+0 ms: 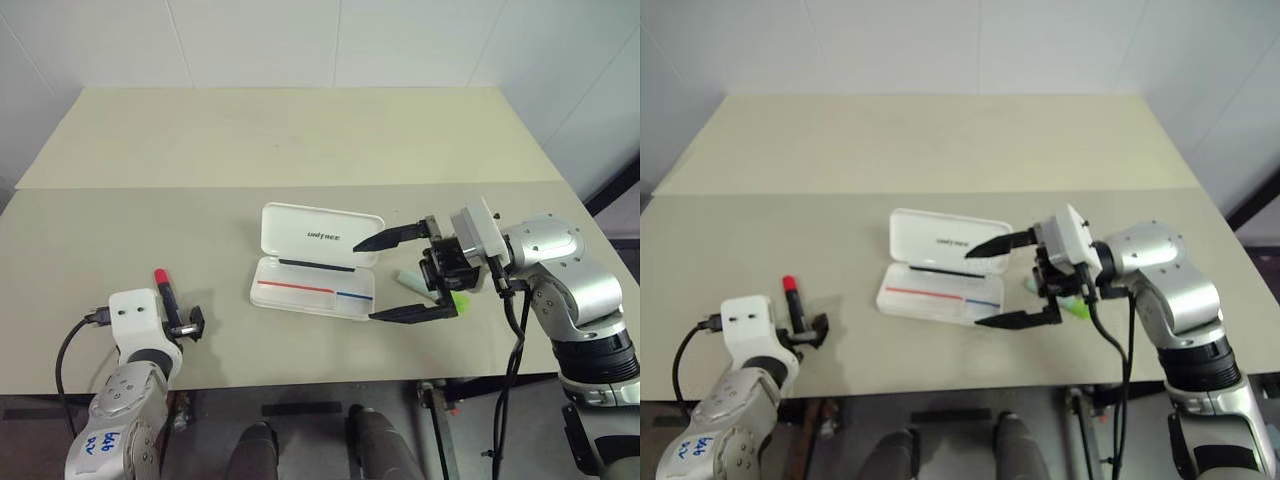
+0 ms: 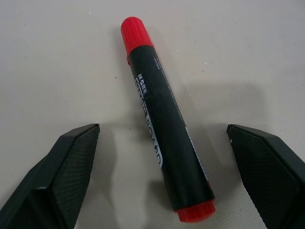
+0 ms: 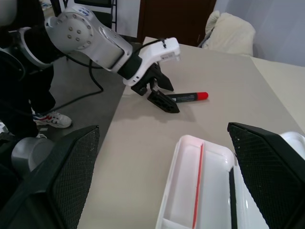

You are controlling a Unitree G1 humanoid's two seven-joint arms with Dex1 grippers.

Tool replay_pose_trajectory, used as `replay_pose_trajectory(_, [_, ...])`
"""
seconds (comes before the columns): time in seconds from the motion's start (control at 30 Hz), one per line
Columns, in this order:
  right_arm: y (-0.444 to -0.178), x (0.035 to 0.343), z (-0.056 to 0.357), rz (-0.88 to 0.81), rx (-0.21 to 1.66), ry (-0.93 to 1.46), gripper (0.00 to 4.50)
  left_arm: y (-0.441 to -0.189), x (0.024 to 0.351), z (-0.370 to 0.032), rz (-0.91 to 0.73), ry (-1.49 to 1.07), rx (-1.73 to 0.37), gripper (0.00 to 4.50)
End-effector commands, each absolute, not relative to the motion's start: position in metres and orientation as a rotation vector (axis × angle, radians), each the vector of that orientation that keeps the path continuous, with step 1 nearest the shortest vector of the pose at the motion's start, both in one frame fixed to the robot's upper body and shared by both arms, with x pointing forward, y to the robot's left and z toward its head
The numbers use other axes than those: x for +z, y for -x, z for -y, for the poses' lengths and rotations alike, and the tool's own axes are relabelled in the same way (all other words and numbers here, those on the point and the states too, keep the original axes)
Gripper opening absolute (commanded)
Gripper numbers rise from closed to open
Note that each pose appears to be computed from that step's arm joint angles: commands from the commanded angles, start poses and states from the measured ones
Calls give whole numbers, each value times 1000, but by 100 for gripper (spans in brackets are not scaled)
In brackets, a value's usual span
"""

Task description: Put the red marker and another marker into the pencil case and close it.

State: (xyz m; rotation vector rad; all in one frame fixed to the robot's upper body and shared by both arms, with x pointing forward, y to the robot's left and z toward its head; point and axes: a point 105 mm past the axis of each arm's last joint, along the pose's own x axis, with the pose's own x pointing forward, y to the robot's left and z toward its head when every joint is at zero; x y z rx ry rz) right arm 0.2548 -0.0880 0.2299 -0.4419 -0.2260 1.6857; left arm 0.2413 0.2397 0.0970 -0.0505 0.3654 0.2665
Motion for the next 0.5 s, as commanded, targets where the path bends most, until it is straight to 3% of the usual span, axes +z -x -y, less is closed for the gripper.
replay_pose_trajectory(0.03, [-250,242,90,277,1664,467,450,-239,88,-239,-393,85,273,430])
replay_pose_trajectory(0.2, [-251,244,90,294,1645,475,450,-241,90,-241,-378,77,266,306])
replay_pose_trajectory(0.43, [-255,247,92,314,1612,487,450,-243,93,-242,-359,74,258,72])
replay_pose_trajectory(0.5, [-257,247,93,318,1603,489,450,-244,95,-242,-350,75,259,56])
